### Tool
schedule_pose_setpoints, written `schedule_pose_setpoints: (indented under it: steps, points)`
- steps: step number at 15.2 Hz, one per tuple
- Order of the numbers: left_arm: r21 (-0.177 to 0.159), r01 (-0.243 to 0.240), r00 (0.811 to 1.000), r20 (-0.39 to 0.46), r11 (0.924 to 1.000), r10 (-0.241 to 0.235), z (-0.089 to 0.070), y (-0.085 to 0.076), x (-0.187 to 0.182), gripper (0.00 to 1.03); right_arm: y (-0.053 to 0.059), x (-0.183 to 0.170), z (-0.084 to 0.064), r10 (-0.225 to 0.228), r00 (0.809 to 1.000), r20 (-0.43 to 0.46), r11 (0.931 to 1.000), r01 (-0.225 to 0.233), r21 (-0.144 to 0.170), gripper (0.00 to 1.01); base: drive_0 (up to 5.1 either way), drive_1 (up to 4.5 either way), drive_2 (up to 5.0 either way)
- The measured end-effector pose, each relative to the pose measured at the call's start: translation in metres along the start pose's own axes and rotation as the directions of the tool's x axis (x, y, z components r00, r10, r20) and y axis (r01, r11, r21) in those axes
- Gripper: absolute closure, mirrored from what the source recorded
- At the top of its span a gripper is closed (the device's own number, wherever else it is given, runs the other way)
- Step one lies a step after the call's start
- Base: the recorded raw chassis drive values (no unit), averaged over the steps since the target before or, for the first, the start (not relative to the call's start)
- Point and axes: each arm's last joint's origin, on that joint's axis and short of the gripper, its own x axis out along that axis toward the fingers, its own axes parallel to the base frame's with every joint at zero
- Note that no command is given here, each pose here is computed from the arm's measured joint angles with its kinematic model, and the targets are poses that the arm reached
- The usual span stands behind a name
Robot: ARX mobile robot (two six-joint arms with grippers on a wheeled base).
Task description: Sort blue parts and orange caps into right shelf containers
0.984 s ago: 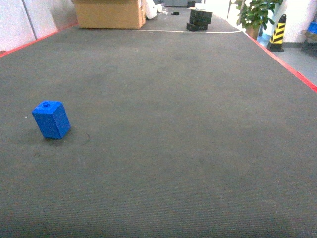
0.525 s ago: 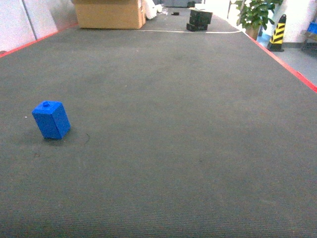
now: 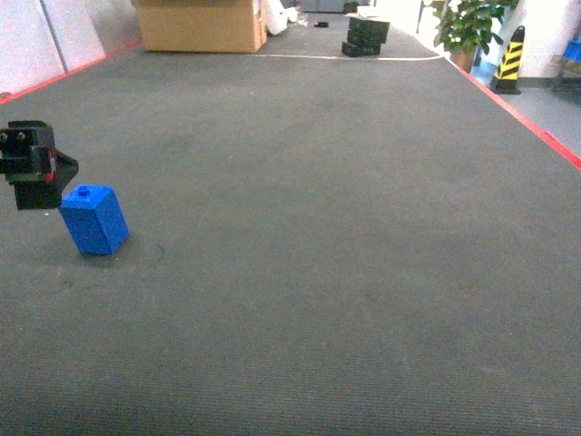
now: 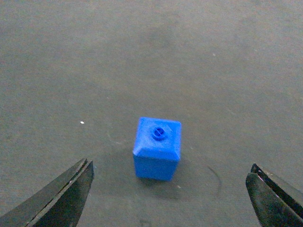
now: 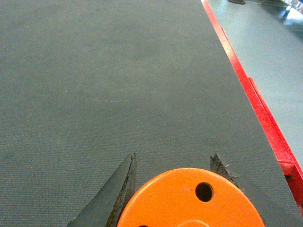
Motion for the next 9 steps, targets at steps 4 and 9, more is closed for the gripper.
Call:
schedule_pose_setpoints:
  steps: [4,9]
  points:
    - [-0.04,0.03,0.996,-0.082,0.9987,-0.033,0.001,0.012,0.051,0.05,0.0,0.0,0.0,0.0,1.0,0.0,1.0,0.0,0.0,0.59,0.0,0.0,0.0]
    - [-0.05,0.05,0.992,-0.116,0.9975,-0.056,0.004,0.013,0.094,0.05,0.0,0.0,0.0,0.0,1.0,0.0,1.0,0.0,0.0,0.59,0.0,0.0,0.0]
